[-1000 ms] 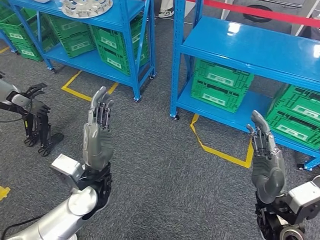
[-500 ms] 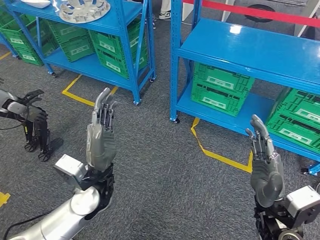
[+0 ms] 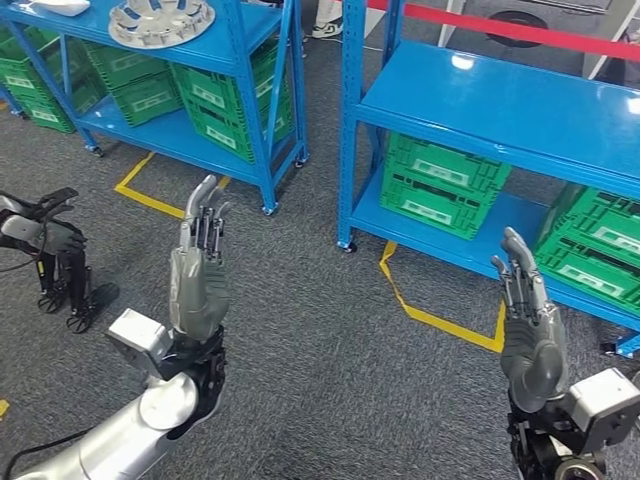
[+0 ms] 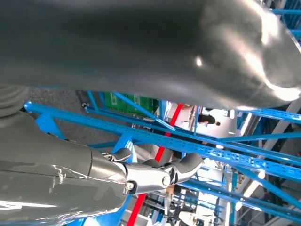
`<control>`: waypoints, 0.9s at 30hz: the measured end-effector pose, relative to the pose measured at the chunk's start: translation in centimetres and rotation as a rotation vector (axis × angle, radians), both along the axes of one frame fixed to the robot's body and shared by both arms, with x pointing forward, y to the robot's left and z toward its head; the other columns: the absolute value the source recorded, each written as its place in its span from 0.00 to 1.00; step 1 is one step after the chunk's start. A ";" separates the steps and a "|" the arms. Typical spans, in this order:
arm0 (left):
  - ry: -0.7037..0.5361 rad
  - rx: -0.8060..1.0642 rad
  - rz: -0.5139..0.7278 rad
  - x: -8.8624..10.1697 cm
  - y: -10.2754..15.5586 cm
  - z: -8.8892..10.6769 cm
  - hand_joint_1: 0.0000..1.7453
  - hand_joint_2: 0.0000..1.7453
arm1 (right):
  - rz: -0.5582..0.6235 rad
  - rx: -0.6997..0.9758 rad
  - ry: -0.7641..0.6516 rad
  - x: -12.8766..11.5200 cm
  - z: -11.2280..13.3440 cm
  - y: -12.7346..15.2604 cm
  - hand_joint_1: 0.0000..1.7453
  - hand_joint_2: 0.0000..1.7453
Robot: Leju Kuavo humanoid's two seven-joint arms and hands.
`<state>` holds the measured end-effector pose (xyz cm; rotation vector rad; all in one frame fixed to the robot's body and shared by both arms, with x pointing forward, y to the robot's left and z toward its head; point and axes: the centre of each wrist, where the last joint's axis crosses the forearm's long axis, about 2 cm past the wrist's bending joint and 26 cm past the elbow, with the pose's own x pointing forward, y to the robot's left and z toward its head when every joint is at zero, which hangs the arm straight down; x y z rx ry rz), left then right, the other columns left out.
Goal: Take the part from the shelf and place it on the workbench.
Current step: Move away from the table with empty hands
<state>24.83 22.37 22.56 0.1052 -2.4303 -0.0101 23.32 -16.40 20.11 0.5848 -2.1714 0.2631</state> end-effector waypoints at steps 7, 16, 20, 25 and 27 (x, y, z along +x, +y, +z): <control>0.000 -0.003 0.007 0.0 0.0 0.0 0.00 0.00 | -0.003 0.001 0.000 0.0 0.0 0.0 0.00 0.00; 0.000 -0.003 0.009 0.0 0.0 0.0 0.00 0.00 | 0.002 0.012 0.010 0.0 0.0 0.0 0.00 0.00; -0.003 0.000 0.009 0.0 0.1 -0.1 0.00 0.00 | 0.009 0.012 0.011 -0.1 0.0 0.1 0.00 0.00; -0.003 0.006 0.011 -0.1 0.2 -0.1 0.00 0.00 | 0.015 0.014 0.013 -0.1 0.0 0.1 0.00 0.00; -0.004 0.007 0.011 -0.1 0.2 -0.1 0.00 0.00 | 0.018 0.016 0.012 -0.1 0.0 0.1 0.00 0.00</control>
